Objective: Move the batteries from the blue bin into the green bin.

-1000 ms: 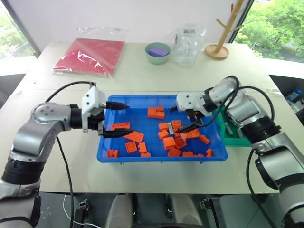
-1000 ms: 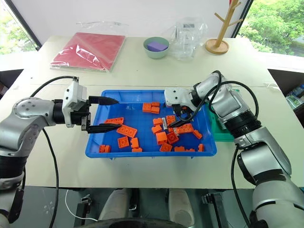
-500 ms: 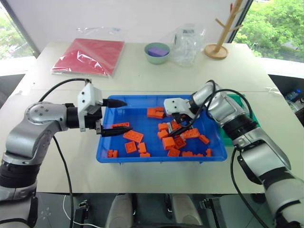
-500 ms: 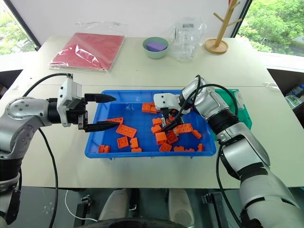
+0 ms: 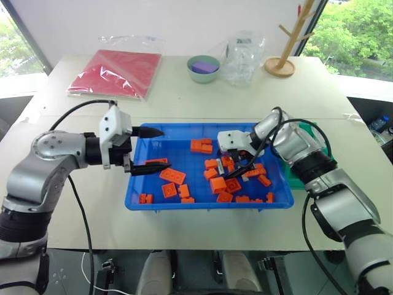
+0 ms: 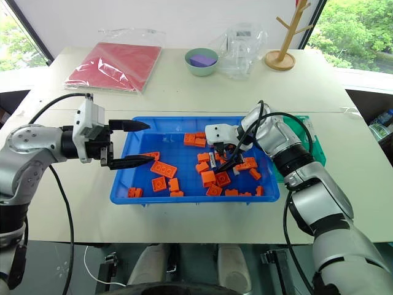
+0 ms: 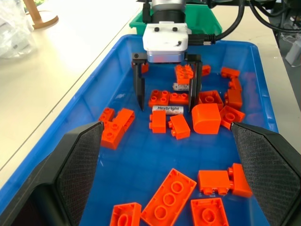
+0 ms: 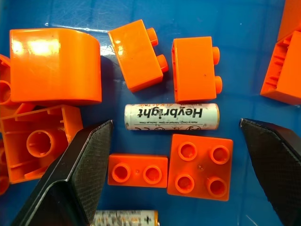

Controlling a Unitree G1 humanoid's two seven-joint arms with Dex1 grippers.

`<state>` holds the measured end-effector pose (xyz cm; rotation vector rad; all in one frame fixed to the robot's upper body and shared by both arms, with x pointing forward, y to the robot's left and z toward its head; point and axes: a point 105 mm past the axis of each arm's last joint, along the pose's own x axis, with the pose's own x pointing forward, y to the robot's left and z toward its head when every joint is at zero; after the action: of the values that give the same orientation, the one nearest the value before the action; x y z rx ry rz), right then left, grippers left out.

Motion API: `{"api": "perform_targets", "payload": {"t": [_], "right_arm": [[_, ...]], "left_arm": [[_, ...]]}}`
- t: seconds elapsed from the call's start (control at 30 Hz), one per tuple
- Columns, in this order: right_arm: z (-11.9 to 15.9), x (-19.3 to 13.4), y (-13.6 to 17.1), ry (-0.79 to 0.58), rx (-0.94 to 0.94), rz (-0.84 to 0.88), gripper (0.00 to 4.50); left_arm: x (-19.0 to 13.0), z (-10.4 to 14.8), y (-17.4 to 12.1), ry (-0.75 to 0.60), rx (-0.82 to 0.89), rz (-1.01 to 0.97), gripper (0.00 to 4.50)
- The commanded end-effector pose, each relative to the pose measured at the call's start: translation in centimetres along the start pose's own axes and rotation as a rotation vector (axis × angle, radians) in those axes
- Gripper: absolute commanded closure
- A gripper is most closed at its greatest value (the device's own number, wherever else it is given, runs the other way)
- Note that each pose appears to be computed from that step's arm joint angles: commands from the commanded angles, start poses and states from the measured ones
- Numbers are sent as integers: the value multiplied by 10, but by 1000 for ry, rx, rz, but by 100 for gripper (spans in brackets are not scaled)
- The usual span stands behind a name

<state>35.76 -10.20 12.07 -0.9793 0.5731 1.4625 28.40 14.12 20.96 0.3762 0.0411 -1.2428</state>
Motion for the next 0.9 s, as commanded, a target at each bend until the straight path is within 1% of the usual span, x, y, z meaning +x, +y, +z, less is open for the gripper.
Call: {"api": "perform_targets", "payload": {"t": [0.03,0.07,0.1,0.23,0.37,0.43,0.5,0.53,0.57,0.67,0.8,0.9], "right_arm": [[9,-3,0,-48,8,-11,140],[11,-4,1,-56,9,-13,195],[14,-8,1,-75,9,-24,229],[26,-21,-3,-146,36,-100,229],[36,-62,-7,-257,144,-270,229],[35,-81,-9,-295,213,-355,229],[21,-105,-9,-300,285,-492,229],[9,-118,-8,-296,342,-564,229],[2,-125,-6,-293,380,-610,229],[-27,-152,10,-295,546,-753,229],[-58,-162,37,-278,708,-899,229],[-75,-163,52,-275,807,-972,229]], "left_arm": [[-1,9,1,-7,47,-4,0],[-1,9,0,-7,48,-5,0],[0,9,0,-7,48,-6,0],[-1,8,1,-7,48,-10,0],[3,9,4,-12,49,-18,0],[5,9,5,-15,50,-24,0],[7,9,6,-18,50,-31,0],[9,8,6,-19,51,-33,0],[10,8,6,-19,51,-35,0],[14,7,7,-22,56,-48,0],[18,4,11,-20,63,-65,0],[20,1,13,-8,79,-72,0]]}}
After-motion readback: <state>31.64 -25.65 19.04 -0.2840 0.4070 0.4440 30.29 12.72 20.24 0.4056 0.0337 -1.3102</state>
